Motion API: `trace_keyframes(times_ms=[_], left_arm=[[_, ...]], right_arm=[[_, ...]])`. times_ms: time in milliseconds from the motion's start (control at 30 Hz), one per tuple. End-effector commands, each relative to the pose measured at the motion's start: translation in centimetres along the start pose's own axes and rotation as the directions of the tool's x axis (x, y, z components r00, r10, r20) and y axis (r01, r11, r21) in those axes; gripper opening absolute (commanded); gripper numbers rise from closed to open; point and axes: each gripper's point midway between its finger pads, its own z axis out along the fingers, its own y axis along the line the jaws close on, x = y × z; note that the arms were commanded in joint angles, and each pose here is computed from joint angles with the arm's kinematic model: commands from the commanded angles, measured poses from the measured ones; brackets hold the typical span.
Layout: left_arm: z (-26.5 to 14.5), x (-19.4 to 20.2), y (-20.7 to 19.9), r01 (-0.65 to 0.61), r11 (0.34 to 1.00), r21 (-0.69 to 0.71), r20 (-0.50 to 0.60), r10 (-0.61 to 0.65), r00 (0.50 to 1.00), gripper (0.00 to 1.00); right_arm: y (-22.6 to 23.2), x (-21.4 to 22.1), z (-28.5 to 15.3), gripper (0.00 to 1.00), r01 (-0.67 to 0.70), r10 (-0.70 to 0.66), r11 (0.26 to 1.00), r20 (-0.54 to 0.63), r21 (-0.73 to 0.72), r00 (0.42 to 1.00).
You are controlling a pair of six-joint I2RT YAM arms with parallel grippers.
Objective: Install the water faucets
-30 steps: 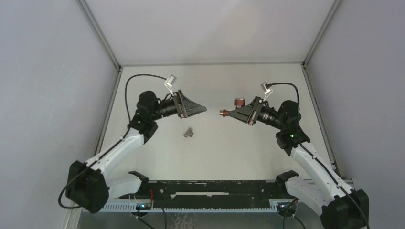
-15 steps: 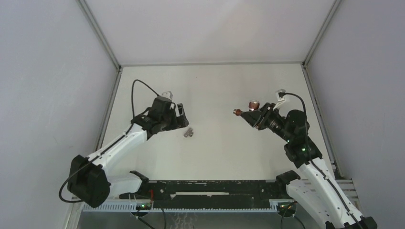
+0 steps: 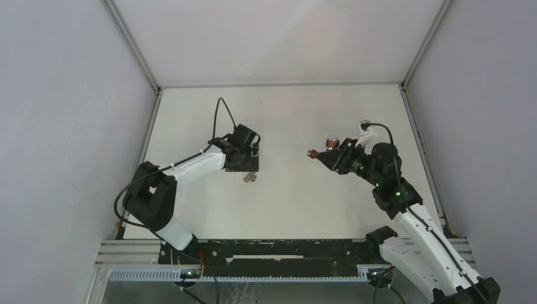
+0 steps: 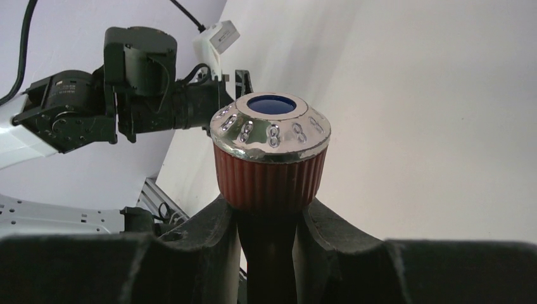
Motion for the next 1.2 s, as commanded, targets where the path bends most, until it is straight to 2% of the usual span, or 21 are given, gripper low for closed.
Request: trace_keyframes(times_ms=[0,133,267,467,633,1067,1167], left_arm=[[-0.4,-3.1,-1.9,-0.047,0.998,0.039,0.051,0.045,0.998,0.71],[-0.1,-2.5,-1.8,-0.037,0.999,0.016,0.039,0.037,0.999,0.65],[-0.3,-1.6,-2.0,-0.068,0.997,0.032,0.032,0.067,0.997,0.63],[0.2,-0.3,-3.0,-0.139,0.989,0.055,-0.017,0.140,0.990,0.66],[0.2,0.2,-2.9,-0.177,0.984,0.014,-0.031,0.178,0.984,0.67],[1.0,-0.1,-2.0,-0.196,0.979,-0.056,-0.046,0.193,0.980,0.64],[0.4,-0.2,-2.2,-0.171,0.985,-0.018,-0.040,0.170,0.985,0.66]], right_arm=[[2.5,-2.5,-0.4,0.00,0.032,-0.028,0.998,0.067,-0.061,0.997],[2.4,-2.3,-0.2,0.00,0.033,-0.029,0.998,0.057,-0.062,0.998],[2.3,-2.2,0.1,0.00,0.029,-0.026,0.998,0.047,-0.063,0.999],[2.1,-1.9,0.8,0.00,0.019,-0.017,0.998,0.027,-0.065,0.999],[1.8,-1.6,1.0,0.00,0.013,-0.012,0.998,0.014,-0.056,1.000],[1.7,-1.2,1.9,0.00,-0.012,0.010,0.998,-0.018,-0.069,1.000],[1.7,-1.3,1.9,0.00,-0.011,0.010,0.998,-0.017,-0.067,1.000]])
